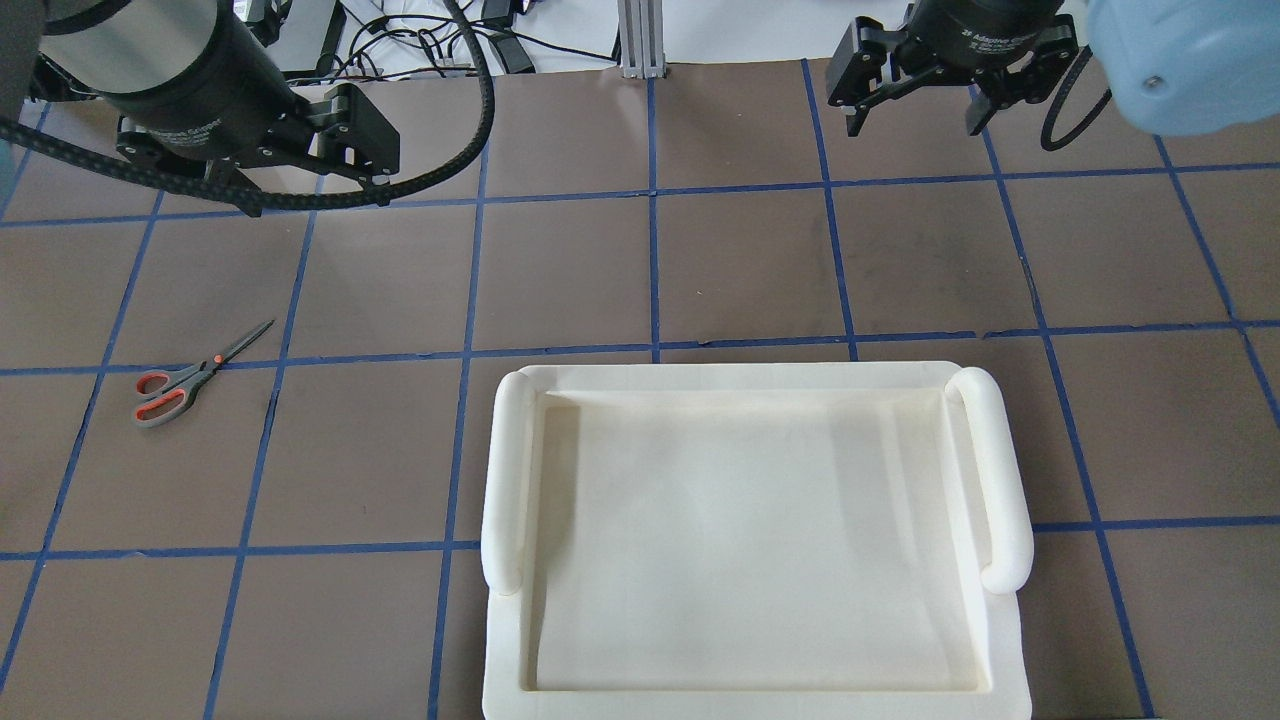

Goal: Place scissors in drawer with both arms

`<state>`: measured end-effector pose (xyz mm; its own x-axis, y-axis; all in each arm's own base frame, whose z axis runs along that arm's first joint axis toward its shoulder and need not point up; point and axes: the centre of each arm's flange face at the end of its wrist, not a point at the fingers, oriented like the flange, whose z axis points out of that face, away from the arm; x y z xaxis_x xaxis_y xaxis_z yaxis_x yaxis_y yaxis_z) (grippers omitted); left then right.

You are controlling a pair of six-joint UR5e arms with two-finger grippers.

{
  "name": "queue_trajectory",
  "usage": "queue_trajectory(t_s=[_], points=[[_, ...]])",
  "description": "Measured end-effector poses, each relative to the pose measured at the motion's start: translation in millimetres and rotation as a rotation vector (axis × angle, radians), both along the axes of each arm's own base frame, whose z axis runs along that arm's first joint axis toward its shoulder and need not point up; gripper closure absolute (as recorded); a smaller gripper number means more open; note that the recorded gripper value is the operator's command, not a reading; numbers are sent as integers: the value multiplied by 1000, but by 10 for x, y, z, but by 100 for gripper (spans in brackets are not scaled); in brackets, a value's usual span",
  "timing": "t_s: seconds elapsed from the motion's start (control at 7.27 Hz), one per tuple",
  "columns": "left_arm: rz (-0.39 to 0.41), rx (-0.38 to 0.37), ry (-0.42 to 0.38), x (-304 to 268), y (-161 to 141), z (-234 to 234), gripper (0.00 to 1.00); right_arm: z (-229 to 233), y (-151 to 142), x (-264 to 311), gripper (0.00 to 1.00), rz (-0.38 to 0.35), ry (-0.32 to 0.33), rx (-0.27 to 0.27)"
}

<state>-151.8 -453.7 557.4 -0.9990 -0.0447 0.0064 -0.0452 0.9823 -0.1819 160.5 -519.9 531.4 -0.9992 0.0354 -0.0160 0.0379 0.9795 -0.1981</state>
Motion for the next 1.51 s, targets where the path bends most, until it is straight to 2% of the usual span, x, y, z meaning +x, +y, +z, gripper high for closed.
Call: queue_trajectory(t_s=[0.55,0.69,0.83,0.96,1.24,1.38,1.51], points=[[-3,-4,0,0,-5,-11,0,18,29,0,0,1,0,3],[-6,2,-1,8,-2,-17,2,15,63,38,0,14,-7,17],[-18,25,-5,50,-2,-25,2,-47,145,205,0,67,-43,72],[-27,54,-8,194,-57,-26,1,-172,210,438,0,146,-91,138],[-53,113,-20,845,-316,-128,0,-512,141,698,0,269,-123,211],[-126,141,-29,1225,-407,-227,0,-639,111,787,0,386,-119,217],[-216,172,-32,1562,-454,-374,0,-745,106,869,0,601,-104,209]])
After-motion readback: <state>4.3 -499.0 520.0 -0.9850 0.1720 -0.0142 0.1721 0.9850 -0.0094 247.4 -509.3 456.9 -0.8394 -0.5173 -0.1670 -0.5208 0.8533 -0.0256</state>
